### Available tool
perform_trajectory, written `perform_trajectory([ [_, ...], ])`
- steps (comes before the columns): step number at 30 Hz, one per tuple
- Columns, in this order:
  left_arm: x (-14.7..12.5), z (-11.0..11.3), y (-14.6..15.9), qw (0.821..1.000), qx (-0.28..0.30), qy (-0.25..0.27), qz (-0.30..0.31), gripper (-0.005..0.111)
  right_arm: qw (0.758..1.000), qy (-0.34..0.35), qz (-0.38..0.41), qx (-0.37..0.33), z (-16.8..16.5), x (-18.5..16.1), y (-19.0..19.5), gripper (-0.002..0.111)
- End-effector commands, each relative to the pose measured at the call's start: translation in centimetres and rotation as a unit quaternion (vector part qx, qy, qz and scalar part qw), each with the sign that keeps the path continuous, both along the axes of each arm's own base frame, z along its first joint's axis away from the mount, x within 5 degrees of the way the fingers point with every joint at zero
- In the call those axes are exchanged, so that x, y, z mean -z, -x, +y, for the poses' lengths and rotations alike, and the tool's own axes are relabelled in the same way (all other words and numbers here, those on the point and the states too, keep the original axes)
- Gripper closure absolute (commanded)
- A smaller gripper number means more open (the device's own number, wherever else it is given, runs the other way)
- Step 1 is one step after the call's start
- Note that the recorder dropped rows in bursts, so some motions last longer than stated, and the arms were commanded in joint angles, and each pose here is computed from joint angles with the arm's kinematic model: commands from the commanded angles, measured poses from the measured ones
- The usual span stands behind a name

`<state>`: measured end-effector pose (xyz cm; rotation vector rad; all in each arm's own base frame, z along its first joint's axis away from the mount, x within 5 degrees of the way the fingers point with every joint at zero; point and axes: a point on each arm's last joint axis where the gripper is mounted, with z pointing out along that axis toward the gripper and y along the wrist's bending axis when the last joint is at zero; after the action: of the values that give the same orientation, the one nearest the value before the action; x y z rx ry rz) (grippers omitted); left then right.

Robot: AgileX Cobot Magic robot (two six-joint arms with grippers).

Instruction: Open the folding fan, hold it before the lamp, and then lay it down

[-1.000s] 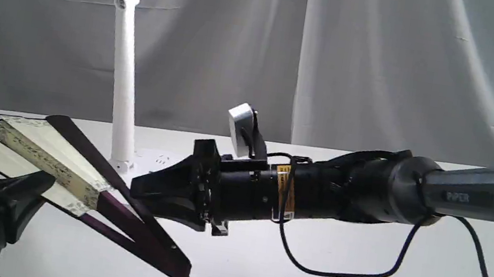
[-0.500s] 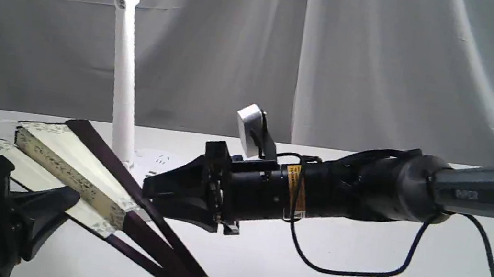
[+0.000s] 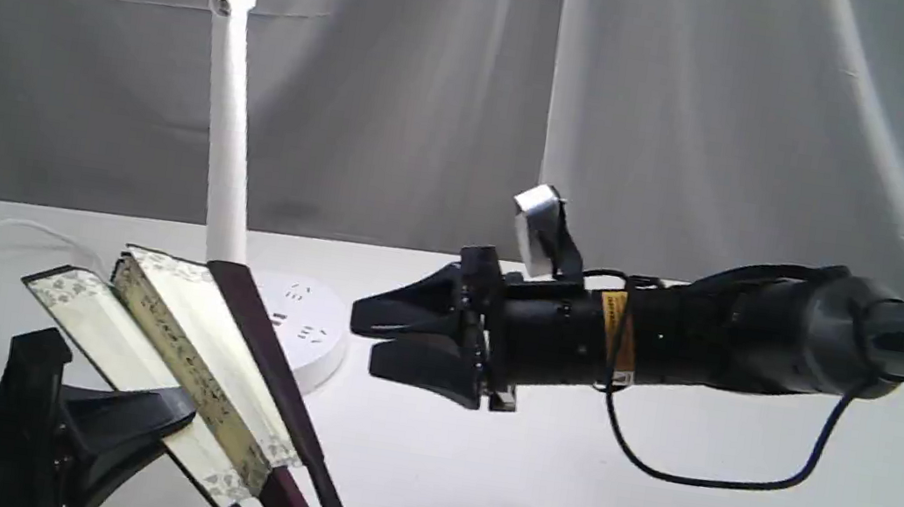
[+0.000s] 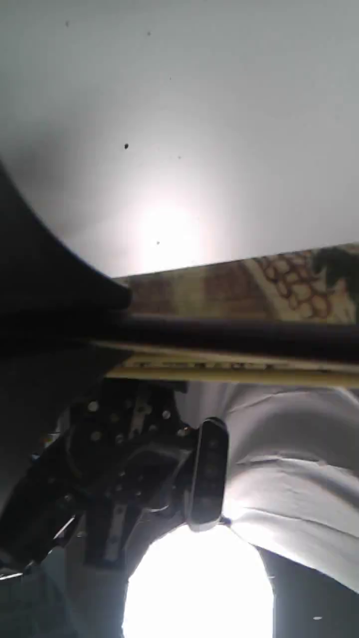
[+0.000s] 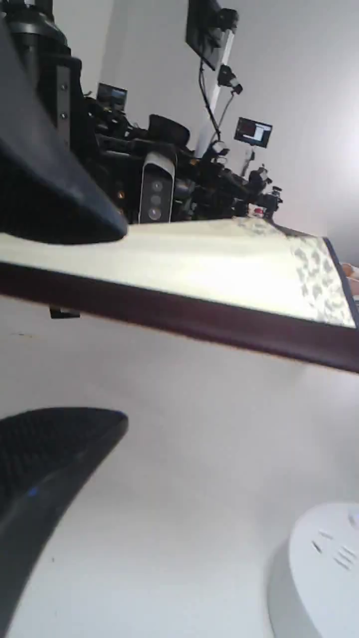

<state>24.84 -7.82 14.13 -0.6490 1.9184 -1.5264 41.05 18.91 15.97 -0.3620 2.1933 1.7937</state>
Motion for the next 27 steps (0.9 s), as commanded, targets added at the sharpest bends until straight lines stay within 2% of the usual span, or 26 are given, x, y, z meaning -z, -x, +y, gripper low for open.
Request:
perform_trajectory([
  [1, -1.3, -0.6, -1.2, 0.999, 0.021, 0.024, -0.024, 0.107, 1.000, 0.000, -0.013, 0.017, -1.7, -0.6, -0.6, 0.061],
  [5, -2.0, -0.7, -2.1, 0.999, 0.021, 0.040, -0.027, 0.107, 1.000, -0.001, -0.013, 0.020, -1.9, -0.7, -0.7, 0.063],
  [8, -1.9, -1.2, -1.7, 0.998, 0.048, 0.031, -0.028, 0.107, 1.000, -0.002, -0.011, 0.022, -2.0, -0.6, -0.7, 0.064],
  [12, -1.9, -1.7, -1.6, 0.998, 0.056, 0.031, -0.028, 0.107, 1.000, 0.022, -0.016, 0.014, -3.0, -0.2, -0.8, 0.065],
  [17, -1.8, -1.9, -1.3, 0.997, 0.073, 0.025, -0.028, 0.107, 0.996, 0.083, -0.027, -0.006, -5.3, 0.9, -0.8, 0.079],
  [20, -1.8, -1.9, -1.3, 0.997, 0.074, 0.025, -0.028, 0.107, 0.996, 0.082, -0.025, 0.006, -6.6, 0.8, -1.2, 0.087],
  [27, -1.8, -1.9, -1.3, 0.996, 0.075, 0.025, -0.027, 0.107, 0.995, 0.081, -0.038, 0.037, -9.2, -0.5, -1.7, 0.089],
])
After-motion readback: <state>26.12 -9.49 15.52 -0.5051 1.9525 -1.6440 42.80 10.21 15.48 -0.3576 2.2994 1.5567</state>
